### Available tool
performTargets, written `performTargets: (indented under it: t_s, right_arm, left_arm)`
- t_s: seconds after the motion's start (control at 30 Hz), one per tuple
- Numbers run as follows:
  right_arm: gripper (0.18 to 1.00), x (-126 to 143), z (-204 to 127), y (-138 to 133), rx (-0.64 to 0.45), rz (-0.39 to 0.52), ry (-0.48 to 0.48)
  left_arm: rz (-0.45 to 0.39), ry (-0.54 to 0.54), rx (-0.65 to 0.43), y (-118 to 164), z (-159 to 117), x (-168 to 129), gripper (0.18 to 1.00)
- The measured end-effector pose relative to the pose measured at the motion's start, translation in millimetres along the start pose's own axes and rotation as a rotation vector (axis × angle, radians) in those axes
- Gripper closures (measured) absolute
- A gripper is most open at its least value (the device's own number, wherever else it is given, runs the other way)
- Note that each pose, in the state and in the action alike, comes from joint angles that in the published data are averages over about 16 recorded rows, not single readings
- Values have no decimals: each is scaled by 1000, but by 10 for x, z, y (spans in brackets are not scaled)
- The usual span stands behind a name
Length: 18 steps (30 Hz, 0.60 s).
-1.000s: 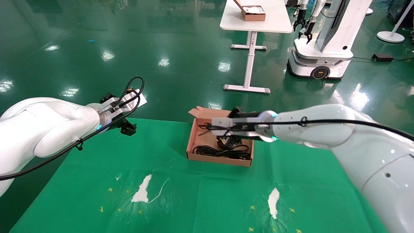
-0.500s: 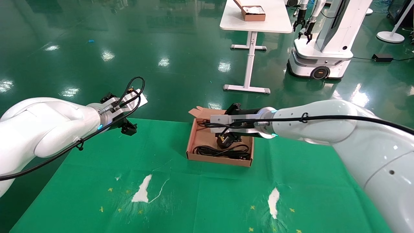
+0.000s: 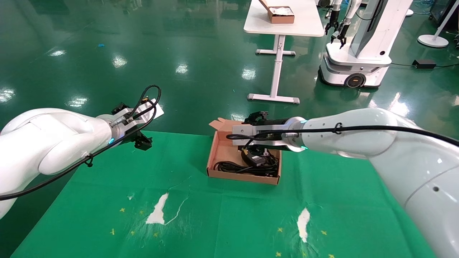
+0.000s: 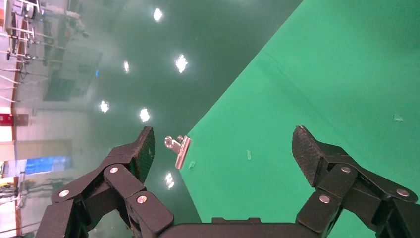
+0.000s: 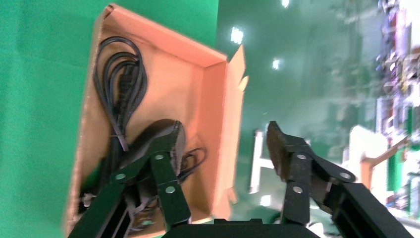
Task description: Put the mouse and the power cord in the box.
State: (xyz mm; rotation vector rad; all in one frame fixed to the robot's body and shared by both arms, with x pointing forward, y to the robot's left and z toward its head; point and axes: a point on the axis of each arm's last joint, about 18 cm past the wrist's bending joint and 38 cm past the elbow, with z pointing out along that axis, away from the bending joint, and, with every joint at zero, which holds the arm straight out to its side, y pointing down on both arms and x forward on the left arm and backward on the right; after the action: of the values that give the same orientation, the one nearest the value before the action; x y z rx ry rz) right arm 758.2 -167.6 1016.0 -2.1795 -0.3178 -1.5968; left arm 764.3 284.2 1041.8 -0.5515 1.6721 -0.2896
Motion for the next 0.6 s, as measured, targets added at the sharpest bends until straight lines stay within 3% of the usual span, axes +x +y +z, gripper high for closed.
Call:
performTargets:
  t_s: [0.4, 0.6]
  right_arm:
    - [390, -337, -278, 130, 169, 268, -61]
    - [296, -475, -506, 183, 266, 395, -88]
  left_arm:
    - [0, 0, 0, 0, 0, 0, 184]
    - [-1, 1, 0, 2, 0, 2, 184]
